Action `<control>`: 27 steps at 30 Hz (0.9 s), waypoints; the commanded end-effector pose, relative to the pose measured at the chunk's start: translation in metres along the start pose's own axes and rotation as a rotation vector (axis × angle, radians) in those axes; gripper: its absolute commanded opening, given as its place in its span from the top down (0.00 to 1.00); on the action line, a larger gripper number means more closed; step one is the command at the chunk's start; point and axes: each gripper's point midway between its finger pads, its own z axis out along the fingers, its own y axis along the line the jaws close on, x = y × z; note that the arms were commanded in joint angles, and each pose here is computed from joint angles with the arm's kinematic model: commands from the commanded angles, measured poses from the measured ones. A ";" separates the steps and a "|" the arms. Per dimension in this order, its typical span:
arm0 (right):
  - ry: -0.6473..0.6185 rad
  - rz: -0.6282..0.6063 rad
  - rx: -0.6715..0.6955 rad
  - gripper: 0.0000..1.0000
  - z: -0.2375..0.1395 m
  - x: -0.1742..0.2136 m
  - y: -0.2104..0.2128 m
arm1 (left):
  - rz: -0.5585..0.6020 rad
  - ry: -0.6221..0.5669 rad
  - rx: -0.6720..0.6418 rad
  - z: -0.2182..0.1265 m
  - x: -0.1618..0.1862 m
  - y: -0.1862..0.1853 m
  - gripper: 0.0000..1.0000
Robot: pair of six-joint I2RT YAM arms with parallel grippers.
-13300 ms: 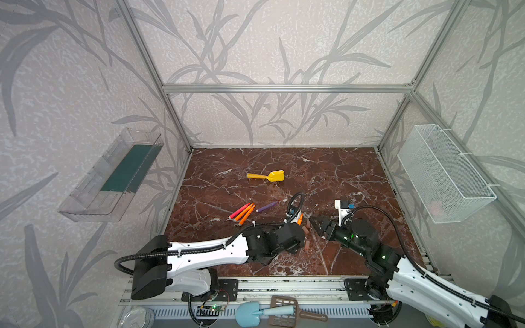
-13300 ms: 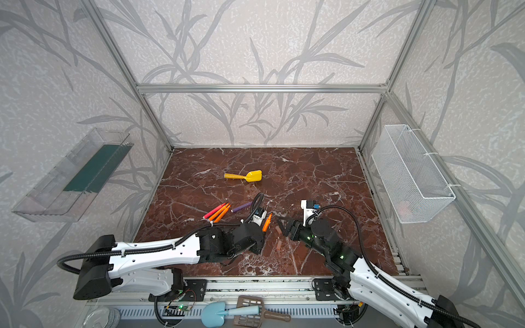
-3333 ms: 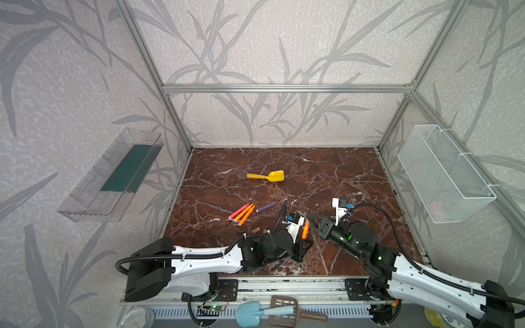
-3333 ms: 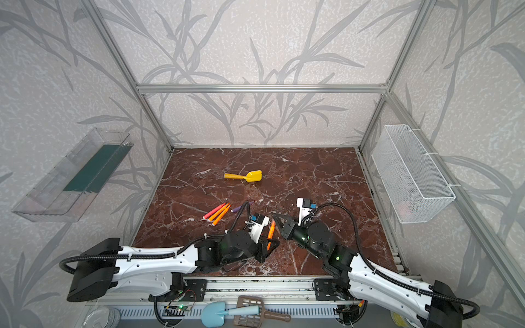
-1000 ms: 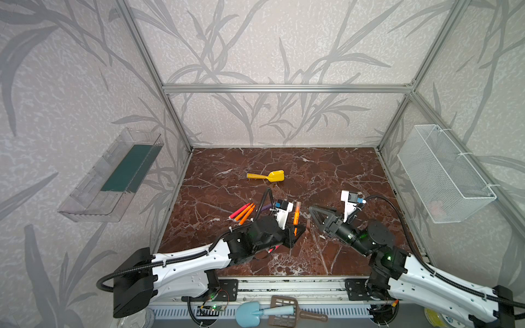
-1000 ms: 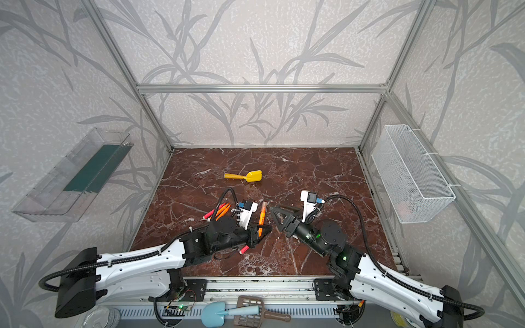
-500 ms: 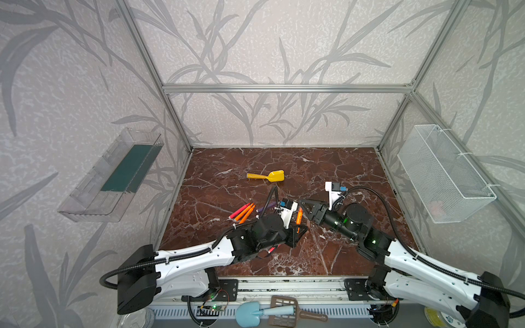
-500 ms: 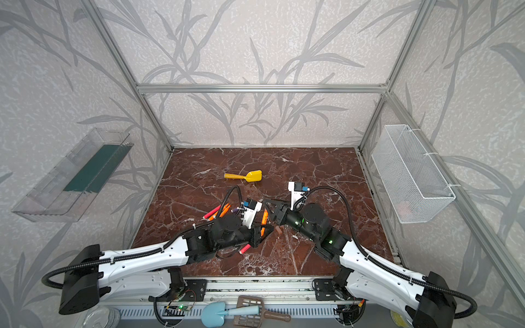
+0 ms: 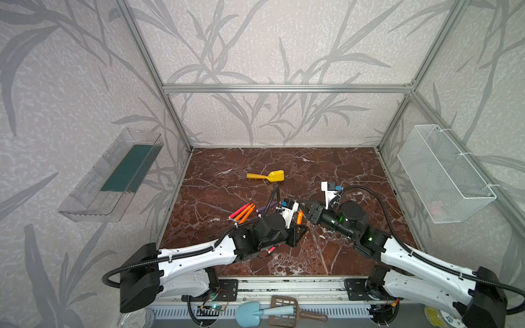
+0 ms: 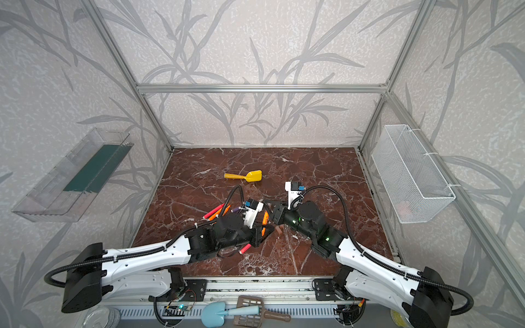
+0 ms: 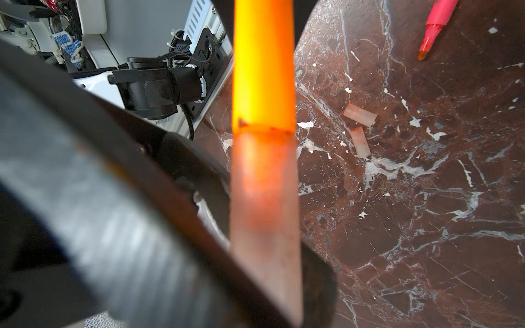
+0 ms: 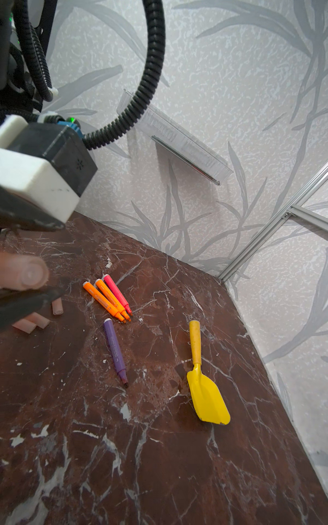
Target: Insert the pens into the pen caps
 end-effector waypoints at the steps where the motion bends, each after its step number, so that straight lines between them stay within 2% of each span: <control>1: -0.015 -0.007 -0.028 0.75 0.001 -0.011 0.012 | 0.017 -0.012 0.029 0.000 -0.007 -0.012 1.00; 6: 0.008 0.001 -0.031 0.91 0.004 -0.005 0.011 | 0.021 -0.017 0.026 0.000 -0.008 -0.011 1.00; 10: 0.075 0.019 -0.046 1.00 0.005 0.011 0.008 | 0.057 -0.039 -0.001 -0.004 -0.019 -0.011 1.00; 16: 0.141 0.037 -0.113 1.00 0.002 0.039 0.008 | 0.136 -0.097 -0.082 -0.014 -0.055 -0.007 1.00; 23: 0.216 -0.023 -0.158 1.00 0.000 0.073 0.017 | 0.184 -0.138 -0.122 -0.019 -0.090 -0.002 1.00; 27: 0.229 -0.049 -0.139 1.00 -0.003 0.083 0.009 | 0.202 -0.159 -0.141 -0.026 -0.105 0.001 1.00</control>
